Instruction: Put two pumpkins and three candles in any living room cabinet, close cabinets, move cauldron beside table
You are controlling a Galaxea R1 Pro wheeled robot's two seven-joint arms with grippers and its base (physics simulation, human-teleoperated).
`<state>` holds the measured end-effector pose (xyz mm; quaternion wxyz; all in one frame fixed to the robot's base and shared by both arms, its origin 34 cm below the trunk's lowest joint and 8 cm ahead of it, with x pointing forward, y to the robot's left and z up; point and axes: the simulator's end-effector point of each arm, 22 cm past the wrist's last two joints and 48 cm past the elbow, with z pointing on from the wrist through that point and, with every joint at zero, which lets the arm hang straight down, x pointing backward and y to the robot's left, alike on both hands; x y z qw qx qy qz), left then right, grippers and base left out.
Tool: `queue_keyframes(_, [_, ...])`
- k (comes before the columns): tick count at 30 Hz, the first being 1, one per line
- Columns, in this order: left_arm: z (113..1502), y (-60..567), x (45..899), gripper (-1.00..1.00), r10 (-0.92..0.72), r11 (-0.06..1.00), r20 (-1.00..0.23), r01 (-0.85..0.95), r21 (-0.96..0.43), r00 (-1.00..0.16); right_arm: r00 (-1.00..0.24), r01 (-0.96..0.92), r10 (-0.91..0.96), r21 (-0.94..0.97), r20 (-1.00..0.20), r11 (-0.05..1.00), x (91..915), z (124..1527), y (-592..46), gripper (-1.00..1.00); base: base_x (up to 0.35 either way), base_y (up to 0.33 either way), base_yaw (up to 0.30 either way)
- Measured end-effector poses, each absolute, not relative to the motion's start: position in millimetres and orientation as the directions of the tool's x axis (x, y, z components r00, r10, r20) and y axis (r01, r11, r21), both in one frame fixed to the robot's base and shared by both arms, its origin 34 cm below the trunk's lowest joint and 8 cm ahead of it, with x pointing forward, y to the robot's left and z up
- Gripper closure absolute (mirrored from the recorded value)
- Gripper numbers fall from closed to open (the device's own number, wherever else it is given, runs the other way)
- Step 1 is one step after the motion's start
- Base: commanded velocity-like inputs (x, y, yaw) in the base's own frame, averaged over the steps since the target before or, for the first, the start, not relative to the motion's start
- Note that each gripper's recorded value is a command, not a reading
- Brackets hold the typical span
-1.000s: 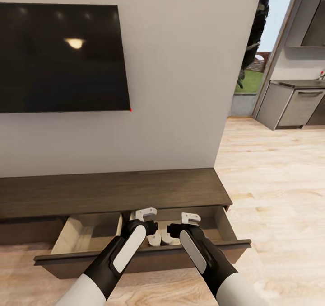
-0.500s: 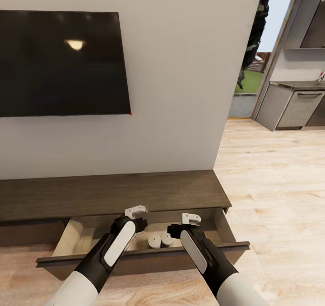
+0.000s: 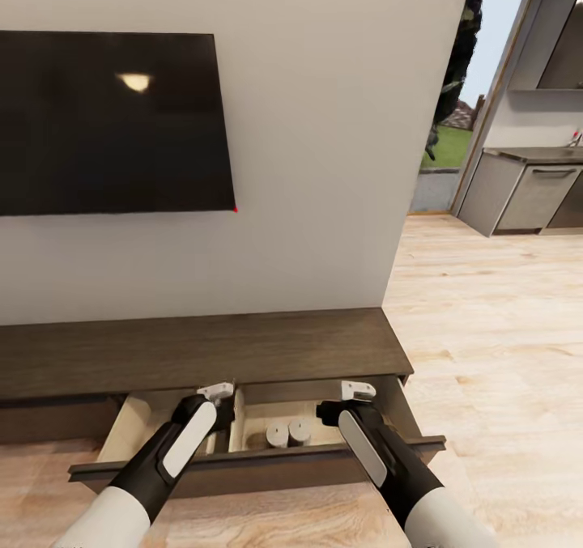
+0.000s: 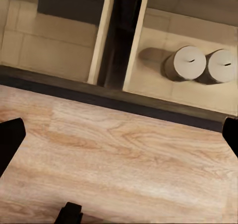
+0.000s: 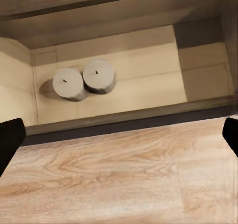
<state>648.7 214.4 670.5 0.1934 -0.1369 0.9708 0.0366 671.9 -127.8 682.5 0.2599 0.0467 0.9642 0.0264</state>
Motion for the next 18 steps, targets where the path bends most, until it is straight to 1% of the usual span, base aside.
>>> queue_keyframes(5, [647,223,624,-1.00,-0.250,0.960,-0.312,-0.277,0.045,-0.917,-0.862,0.117,0.111,0.020,-0.495,0.993,670,680,-174,-1.00,0.000,0.000,0.000])
queue_keyframes(12, [630,233,598,-1.00,-0.255,0.957,-0.254,-0.280,0.071,-0.933,-0.834,0.167,0.153,0.022,-0.531,0.986,664,681,-190,-1.00,0.000,0.000,0.000])
queue_keyframes(18, [620,247,585,-1.00,-0.289,0.940,-0.267,-0.325,0.099,-0.919,-0.818,0.200,0.182,0.026,-0.545,0.979,644,675,-194,-1.00,0.000,0.000,0.000])
